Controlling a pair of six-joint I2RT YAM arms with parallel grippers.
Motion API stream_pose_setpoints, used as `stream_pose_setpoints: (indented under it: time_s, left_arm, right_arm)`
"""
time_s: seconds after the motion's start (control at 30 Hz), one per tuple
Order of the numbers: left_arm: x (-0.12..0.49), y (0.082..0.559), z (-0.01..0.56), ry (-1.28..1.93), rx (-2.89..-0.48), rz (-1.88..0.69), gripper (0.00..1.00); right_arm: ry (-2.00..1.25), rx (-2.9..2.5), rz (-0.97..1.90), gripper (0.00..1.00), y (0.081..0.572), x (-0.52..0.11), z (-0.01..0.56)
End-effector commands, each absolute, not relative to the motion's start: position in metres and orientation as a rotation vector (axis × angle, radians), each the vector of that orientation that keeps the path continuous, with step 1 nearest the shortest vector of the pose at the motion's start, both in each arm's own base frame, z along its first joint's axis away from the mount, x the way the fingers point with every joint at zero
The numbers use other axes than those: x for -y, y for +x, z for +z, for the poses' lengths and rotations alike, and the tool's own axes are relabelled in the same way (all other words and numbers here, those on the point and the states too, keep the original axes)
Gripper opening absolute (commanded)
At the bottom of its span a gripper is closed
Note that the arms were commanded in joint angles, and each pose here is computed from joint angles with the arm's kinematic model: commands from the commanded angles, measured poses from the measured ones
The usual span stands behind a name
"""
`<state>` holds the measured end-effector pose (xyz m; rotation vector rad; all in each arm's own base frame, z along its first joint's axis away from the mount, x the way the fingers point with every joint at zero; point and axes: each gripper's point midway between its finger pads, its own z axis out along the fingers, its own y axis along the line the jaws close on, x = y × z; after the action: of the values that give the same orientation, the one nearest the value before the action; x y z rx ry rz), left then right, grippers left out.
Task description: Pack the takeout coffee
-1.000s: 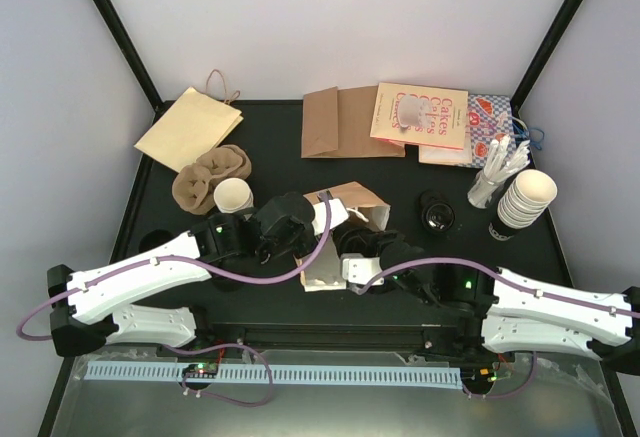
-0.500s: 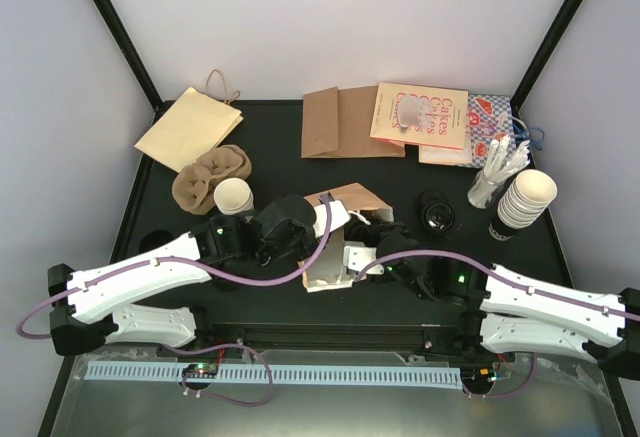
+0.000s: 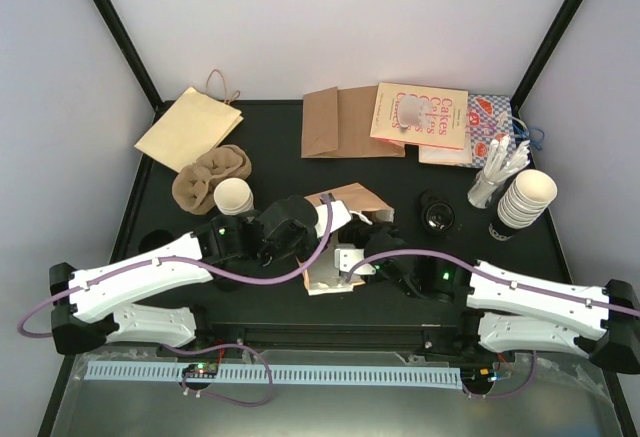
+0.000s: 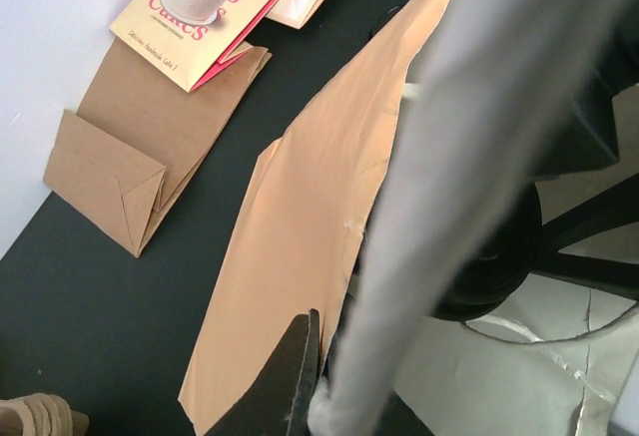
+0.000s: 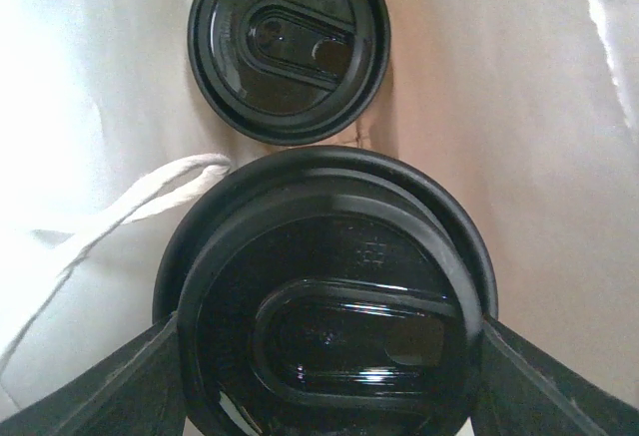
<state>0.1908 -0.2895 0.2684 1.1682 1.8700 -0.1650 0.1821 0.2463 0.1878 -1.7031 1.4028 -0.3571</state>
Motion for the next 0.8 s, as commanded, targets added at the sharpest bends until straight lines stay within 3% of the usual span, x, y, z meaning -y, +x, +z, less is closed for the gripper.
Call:
stream_pose_setpoints:
  time_s: [0.0,0.77]
  left_arm:
    - [0.302,0.191,0.291,1.105,-1.849,-0.244,0.02]
    - [0.298,0.193,0.295,1.089,-1.902,-0.213,0.02]
  right_arm:
    - [-1.677,-1.379,-0.345,0.53,0.186,-0.255,0.200]
    - [-1.683,-1.471,-0.431,0.53,0.203,-0.231,0.187]
